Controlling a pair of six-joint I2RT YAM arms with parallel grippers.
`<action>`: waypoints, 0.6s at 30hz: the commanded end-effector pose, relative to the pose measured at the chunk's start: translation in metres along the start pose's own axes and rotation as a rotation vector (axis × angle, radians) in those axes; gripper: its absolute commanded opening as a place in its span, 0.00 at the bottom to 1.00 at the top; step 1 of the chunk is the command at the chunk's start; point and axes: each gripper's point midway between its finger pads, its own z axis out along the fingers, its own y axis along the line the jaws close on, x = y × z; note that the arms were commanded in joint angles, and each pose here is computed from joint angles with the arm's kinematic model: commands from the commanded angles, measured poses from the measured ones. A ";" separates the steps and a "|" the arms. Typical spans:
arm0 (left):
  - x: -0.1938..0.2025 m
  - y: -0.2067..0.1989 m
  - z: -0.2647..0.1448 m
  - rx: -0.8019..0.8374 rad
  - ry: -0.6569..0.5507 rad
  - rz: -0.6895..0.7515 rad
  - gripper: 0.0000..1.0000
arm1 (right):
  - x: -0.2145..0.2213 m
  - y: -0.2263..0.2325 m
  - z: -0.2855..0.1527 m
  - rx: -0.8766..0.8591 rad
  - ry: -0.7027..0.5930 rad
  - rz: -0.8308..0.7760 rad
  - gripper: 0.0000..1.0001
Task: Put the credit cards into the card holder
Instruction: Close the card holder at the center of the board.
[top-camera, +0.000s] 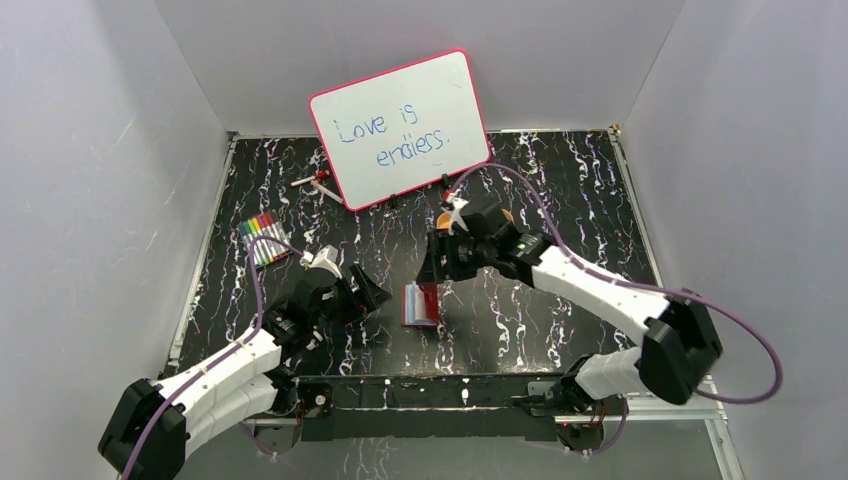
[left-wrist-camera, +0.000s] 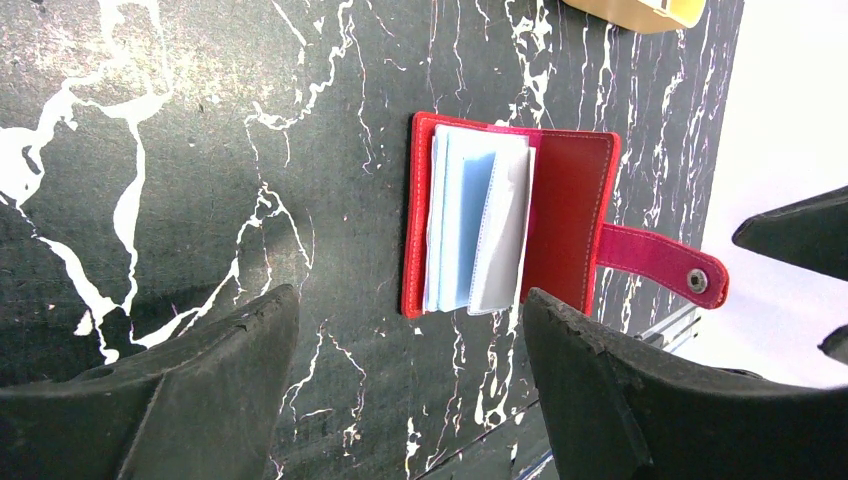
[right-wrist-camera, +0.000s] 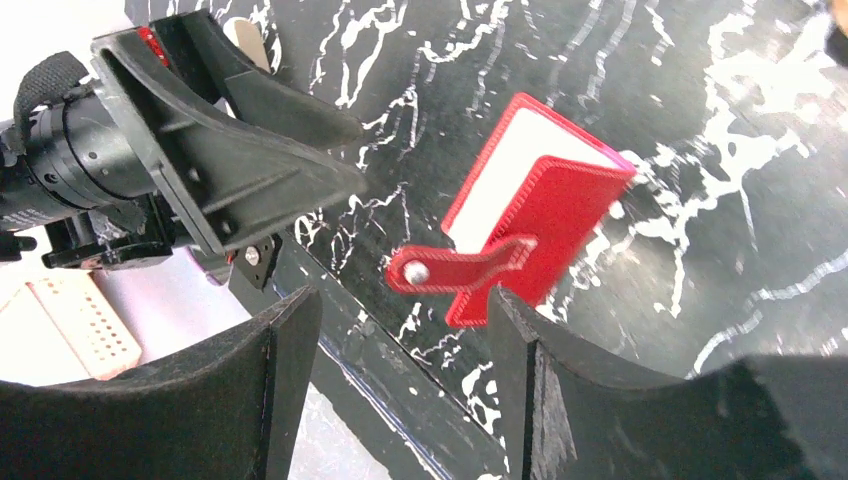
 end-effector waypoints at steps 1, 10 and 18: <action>-0.011 -0.011 -0.001 0.024 -0.026 0.014 0.79 | 0.009 -0.033 -0.018 0.059 -0.073 0.078 0.69; -0.008 -0.013 0.002 0.034 -0.011 0.011 0.79 | 0.043 -0.061 -0.004 0.054 -0.045 0.128 0.54; 0.007 -0.015 0.015 0.053 0.071 -0.010 0.78 | 0.034 -0.063 0.042 0.044 0.028 0.131 0.62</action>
